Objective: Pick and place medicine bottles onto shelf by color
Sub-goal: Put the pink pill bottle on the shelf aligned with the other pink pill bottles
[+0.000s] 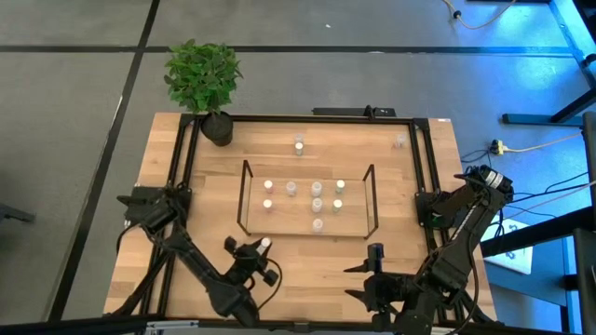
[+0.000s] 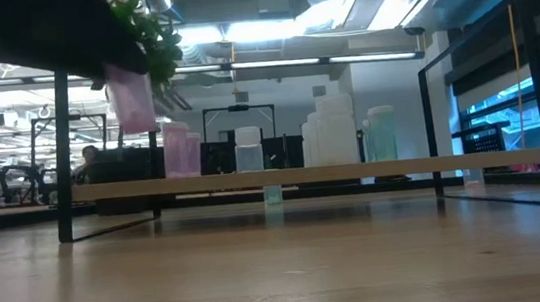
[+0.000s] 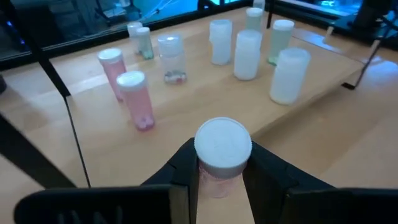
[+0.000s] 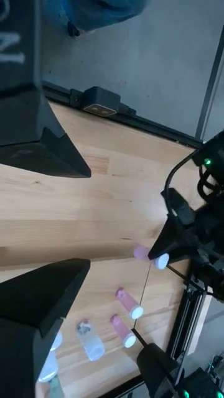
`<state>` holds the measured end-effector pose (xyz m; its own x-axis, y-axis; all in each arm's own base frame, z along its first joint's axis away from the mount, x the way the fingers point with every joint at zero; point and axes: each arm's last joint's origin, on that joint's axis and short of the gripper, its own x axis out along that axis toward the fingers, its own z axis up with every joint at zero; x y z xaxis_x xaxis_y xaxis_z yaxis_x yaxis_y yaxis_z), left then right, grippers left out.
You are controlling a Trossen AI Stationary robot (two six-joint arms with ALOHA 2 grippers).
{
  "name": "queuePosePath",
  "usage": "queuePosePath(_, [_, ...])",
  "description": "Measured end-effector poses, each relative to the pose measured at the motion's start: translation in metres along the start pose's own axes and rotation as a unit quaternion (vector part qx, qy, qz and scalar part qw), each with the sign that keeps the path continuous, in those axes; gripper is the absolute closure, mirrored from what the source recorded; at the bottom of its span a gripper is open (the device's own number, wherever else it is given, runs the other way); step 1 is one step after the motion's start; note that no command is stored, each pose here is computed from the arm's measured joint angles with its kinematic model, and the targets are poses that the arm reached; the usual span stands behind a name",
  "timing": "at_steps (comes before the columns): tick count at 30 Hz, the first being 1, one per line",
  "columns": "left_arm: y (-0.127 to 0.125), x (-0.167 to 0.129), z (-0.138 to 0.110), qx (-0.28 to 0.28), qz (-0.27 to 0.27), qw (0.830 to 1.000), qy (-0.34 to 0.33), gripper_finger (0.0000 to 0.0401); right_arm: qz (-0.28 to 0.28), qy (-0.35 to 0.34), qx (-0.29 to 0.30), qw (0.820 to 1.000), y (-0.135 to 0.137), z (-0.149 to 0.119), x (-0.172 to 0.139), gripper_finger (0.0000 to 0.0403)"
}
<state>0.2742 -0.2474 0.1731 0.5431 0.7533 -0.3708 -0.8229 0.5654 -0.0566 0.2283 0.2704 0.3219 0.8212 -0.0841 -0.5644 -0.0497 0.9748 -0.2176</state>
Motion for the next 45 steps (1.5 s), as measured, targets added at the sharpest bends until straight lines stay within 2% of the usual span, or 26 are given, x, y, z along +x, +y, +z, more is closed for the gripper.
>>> queuePosePath(5, [-0.001, 0.014, 0.005, 0.011, 0.024, 1.0, 0.005, 0.0315, 0.0, 0.0, 0.001, 1.0, 0.0, 0.0, 0.0, 0.0177])
queuePosePath(10, [0.001, 0.03, 0.006, 0.001, 0.068, 0.996, 0.049, 0.0315, -0.019, -0.01, 0.001, 1.0, -0.001, 0.0, 0.0, 0.0177])
queuePosePath(20, [0.002, 0.03, 0.005, -0.014, 0.07, 0.996, 0.049, 0.0315, -0.052, 0.0, -0.018, 0.998, -0.001, -0.021, 0.017, 0.0177])
queuePosePath(31, [0.001, 0.035, 0.007, -0.021, 0.076, 0.996, 0.047, 0.0315, -0.068, -0.017, 0.011, 0.997, -0.003, -0.019, 0.022, 0.0177])
queuePosePath(40, [0.002, 0.037, 0.008, -0.031, 0.08, 0.995, 0.046, 0.0315, -0.066, -0.018, 0.012, 0.998, -0.003, -0.019, 0.022, 0.0177])
queuePosePath(45, [0.001, 0.043, 0.01, -0.032, 0.088, 0.995, 0.045, 0.0315, -0.036, -0.002, 0.012, 0.999, -0.001, -0.02, 0.022, 0.0177])
